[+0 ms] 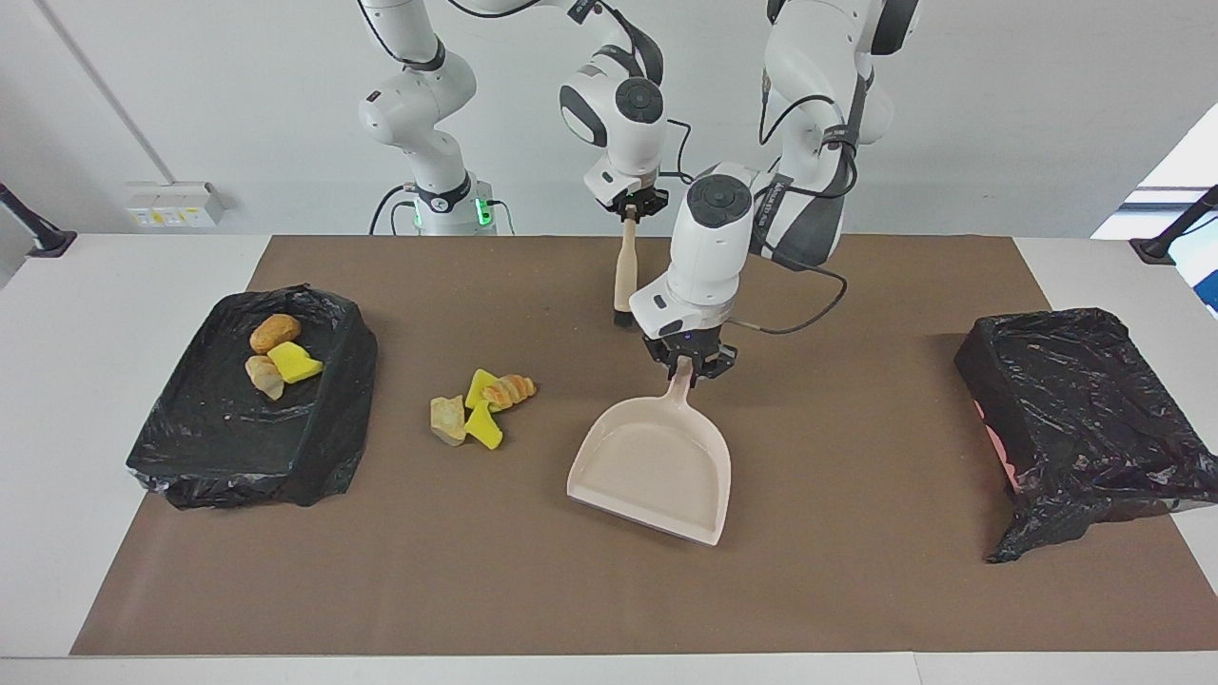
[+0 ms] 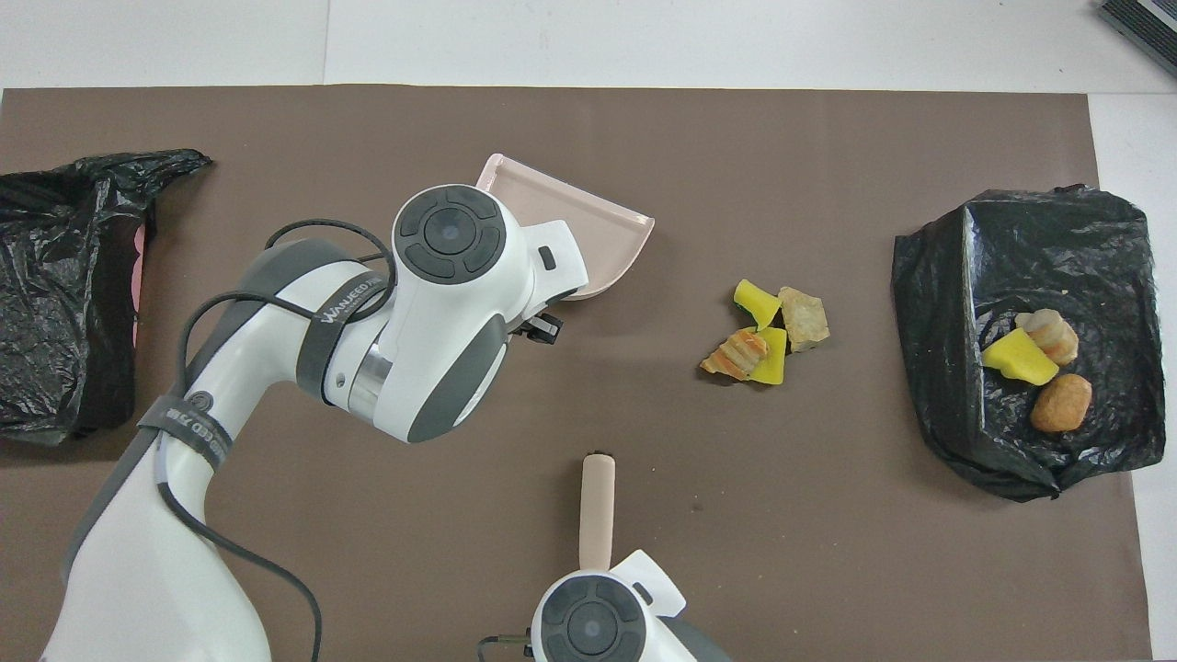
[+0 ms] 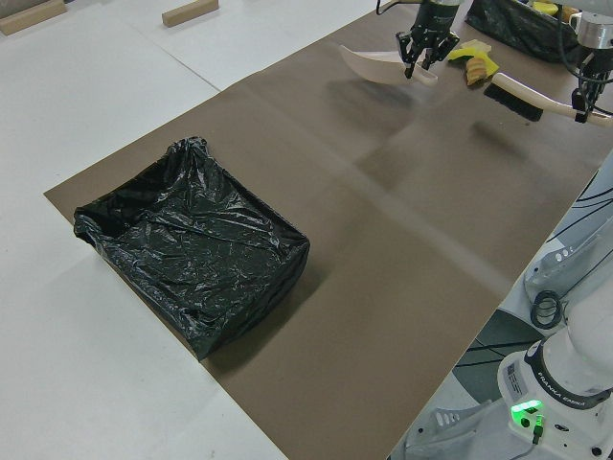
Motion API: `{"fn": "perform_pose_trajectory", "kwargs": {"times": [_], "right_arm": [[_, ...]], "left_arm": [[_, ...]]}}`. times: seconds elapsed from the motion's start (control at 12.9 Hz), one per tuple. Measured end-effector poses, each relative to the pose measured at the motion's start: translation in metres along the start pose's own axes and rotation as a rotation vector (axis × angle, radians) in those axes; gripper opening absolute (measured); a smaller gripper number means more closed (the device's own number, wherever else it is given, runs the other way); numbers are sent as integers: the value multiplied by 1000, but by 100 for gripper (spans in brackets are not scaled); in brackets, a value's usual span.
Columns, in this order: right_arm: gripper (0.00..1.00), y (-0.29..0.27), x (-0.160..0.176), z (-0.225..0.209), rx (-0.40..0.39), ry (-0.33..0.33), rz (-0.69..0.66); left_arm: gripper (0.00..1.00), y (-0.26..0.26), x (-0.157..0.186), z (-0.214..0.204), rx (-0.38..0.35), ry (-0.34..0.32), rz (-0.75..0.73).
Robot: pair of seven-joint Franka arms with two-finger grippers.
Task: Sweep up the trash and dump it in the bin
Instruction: 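Sweep the yellow pieces into the dustpan with the right gripper's brush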
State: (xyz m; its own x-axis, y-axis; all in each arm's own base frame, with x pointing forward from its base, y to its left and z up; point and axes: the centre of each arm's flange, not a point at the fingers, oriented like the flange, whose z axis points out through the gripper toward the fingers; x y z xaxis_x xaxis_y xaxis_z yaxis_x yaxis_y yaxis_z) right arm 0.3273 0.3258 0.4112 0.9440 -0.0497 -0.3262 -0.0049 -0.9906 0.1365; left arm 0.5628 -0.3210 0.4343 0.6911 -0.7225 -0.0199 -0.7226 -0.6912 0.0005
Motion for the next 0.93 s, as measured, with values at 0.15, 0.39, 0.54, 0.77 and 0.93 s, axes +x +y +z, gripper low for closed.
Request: {"fn": "perform_pose_trajectory", "kwargs": {"times": [0.15, 0.39, 0.54, 0.77, 0.93], "right_arm": [[27, 23, 20, -3, -60, 35, -38], [27, 48, 46, -7, -149, 96, -76], [27, 65, 66, -12, -209, 131, -107], [27, 110, 110, -17, -312, 147, -184], [27, 150, 139, -15, -355, 133, -224]], "left_arm": [[33, -16, -7, 3, -5, -11, 143], [33, -12, -12, 15, 15, -52, 273], [33, 7, -13, 26, 50, -64, 378], [33, 32, -15, 35, 56, -63, 443], [33, 44, -17, 39, 54, -69, 466]]}}
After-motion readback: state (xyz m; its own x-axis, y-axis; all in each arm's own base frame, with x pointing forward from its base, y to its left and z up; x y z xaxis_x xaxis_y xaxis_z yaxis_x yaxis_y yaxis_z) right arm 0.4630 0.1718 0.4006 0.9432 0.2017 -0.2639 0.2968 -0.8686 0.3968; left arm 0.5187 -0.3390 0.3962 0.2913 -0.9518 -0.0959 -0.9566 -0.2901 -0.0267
